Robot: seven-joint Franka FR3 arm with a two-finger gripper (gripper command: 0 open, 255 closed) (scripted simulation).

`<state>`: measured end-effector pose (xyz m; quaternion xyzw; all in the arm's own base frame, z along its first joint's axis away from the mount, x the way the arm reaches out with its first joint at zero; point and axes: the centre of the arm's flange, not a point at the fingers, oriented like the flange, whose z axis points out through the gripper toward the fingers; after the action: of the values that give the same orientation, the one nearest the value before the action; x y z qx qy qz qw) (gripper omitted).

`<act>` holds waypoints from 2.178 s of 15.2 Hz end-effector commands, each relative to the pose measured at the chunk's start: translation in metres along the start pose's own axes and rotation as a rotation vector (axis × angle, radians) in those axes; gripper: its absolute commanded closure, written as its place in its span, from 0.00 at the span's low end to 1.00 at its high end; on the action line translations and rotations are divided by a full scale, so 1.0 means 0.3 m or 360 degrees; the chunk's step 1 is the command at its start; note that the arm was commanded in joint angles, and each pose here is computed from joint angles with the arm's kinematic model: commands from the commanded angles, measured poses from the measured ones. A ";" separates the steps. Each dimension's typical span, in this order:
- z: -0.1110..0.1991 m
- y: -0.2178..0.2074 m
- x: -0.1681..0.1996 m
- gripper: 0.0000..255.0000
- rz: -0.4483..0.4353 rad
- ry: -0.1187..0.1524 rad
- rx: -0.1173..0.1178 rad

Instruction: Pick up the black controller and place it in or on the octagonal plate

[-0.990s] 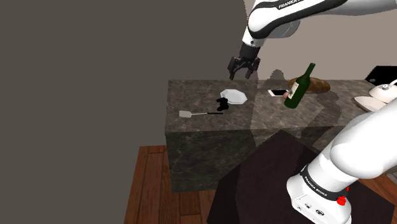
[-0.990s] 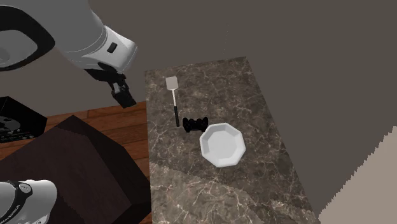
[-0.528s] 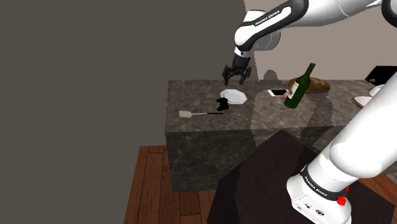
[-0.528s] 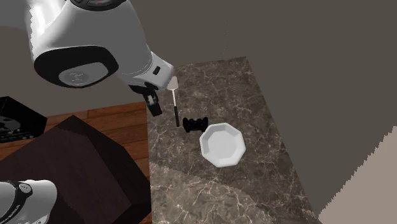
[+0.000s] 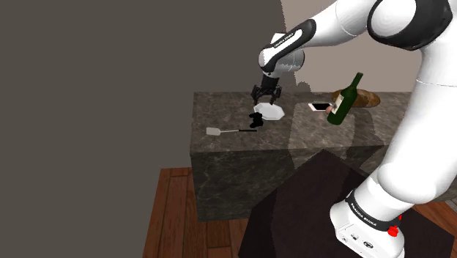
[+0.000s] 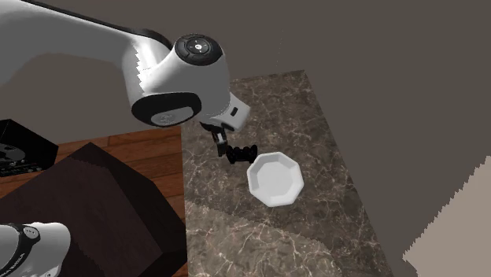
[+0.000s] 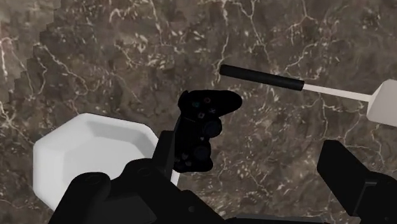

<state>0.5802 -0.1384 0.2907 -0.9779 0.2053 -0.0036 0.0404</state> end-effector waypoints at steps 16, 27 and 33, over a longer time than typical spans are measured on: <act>0.474 0.126 0.297 0.00 0.0150 -0.0050 -0.0016; 0.518 0.125 0.296 1.00 0.0150 -0.0050 -0.0016; 0.516 0.132 0.290 1.00 0.0150 -0.0049 -0.0017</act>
<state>0.6501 -0.2012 0.1395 -0.9670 0.2518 0.0083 0.0373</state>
